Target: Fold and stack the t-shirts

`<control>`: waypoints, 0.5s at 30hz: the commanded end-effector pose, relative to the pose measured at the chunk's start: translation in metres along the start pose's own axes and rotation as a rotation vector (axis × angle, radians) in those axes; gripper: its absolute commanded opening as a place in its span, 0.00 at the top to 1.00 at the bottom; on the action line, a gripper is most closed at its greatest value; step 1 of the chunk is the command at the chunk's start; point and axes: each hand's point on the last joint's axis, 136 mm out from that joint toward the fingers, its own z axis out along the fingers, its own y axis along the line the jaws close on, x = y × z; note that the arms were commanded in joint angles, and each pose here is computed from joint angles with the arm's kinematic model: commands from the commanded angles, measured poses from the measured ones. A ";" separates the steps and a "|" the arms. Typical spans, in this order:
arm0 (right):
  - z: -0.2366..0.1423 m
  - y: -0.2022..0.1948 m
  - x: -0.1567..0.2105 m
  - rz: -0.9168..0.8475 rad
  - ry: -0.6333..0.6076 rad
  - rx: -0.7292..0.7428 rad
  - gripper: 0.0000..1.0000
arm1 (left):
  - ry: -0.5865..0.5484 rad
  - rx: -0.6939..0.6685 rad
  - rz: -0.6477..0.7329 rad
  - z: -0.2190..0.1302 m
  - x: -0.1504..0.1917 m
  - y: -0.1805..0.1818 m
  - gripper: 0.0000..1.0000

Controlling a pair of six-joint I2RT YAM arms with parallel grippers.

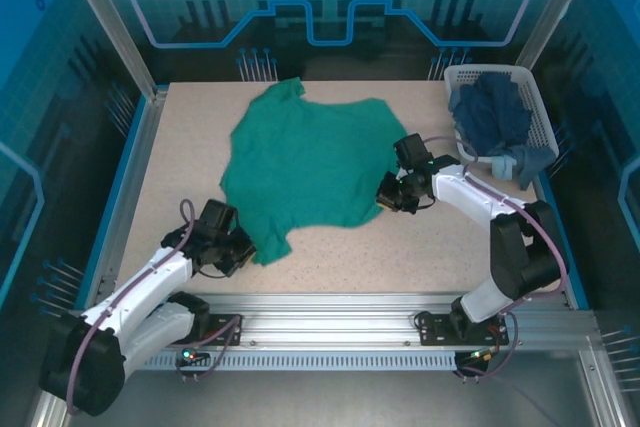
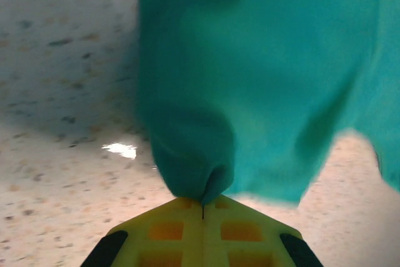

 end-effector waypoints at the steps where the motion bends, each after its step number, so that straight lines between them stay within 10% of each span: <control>1: 0.004 -0.016 -0.004 0.012 -0.023 0.104 1.00 | -0.010 0.037 -0.009 0.000 -0.002 -0.012 1.00; 15: -0.017 -0.090 0.018 0.110 -0.042 0.362 1.00 | 0.039 0.067 0.018 0.015 0.000 -0.046 1.00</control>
